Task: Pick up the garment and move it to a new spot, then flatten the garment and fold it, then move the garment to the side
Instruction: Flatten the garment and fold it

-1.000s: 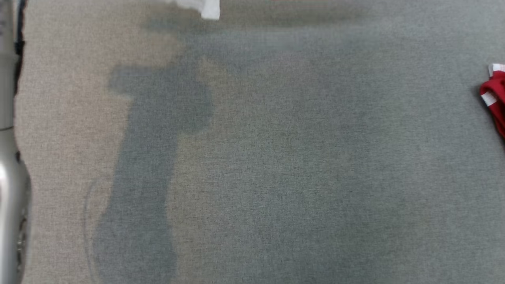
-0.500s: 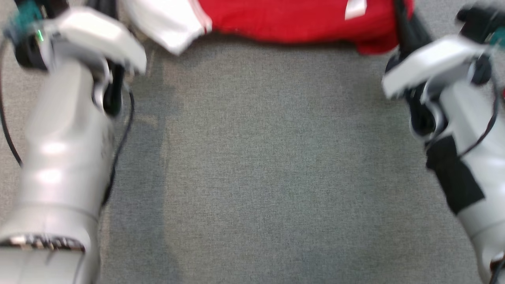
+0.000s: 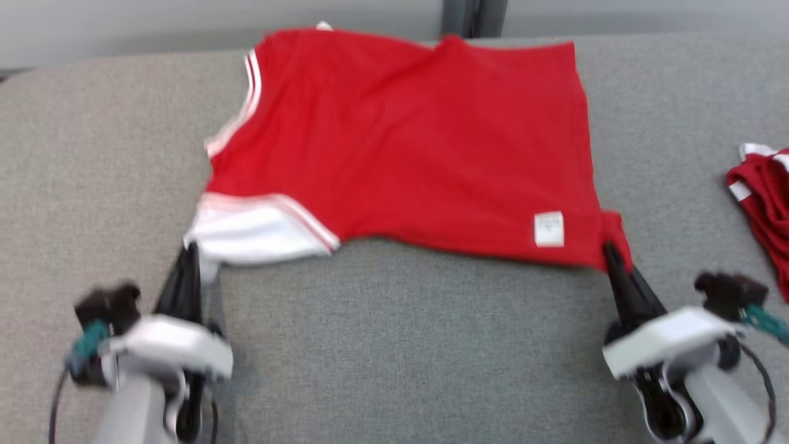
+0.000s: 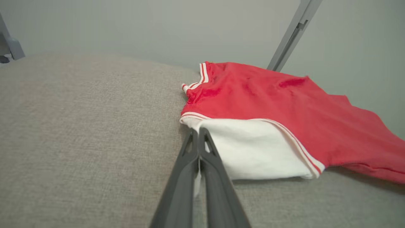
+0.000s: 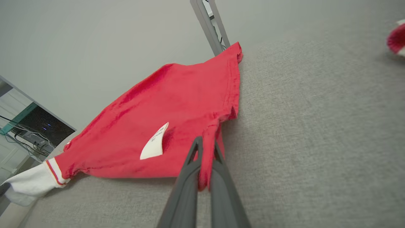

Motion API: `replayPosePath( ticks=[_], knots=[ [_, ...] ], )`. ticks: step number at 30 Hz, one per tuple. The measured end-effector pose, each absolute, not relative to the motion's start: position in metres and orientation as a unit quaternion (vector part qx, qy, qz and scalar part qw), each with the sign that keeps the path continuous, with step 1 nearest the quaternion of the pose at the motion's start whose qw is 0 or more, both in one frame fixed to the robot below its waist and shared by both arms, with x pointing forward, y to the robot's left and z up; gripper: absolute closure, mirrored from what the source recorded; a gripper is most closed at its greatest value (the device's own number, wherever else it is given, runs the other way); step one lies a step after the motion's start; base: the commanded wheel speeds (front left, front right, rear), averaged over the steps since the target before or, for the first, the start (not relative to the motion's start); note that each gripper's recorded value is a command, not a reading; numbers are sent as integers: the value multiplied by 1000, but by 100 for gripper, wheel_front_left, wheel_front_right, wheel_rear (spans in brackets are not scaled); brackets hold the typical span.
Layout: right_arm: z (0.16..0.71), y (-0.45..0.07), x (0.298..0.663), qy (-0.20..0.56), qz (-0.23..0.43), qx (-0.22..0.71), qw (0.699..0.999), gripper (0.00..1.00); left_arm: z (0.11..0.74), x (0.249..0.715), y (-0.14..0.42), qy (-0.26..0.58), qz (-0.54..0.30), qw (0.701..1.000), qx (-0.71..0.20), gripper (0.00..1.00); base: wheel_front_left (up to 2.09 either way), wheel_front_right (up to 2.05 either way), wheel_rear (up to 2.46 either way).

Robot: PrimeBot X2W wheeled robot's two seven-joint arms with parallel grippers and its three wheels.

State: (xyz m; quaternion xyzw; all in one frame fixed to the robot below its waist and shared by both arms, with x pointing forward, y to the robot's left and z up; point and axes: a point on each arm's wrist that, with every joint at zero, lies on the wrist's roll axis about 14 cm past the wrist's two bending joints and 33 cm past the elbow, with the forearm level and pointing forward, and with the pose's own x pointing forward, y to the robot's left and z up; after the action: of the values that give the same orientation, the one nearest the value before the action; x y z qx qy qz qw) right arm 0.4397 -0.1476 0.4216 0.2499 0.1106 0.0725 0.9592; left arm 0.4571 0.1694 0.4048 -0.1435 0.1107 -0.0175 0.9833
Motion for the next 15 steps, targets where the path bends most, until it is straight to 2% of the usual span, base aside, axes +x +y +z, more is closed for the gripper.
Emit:
replayPosePath(
  ticks=[5, 15],
  knots=[
    [423, -165, 394, 105, 52, 252, 960, 100, 401, 396, 174, 117, -13, 983, -139, 100, 0, 0, 0],
    [419, -163, 324, 118, 58, 232, 964, 100, 430, 310, 172, 149, 9, 978, -143, 100, 0, 0, 0]
  ],
)
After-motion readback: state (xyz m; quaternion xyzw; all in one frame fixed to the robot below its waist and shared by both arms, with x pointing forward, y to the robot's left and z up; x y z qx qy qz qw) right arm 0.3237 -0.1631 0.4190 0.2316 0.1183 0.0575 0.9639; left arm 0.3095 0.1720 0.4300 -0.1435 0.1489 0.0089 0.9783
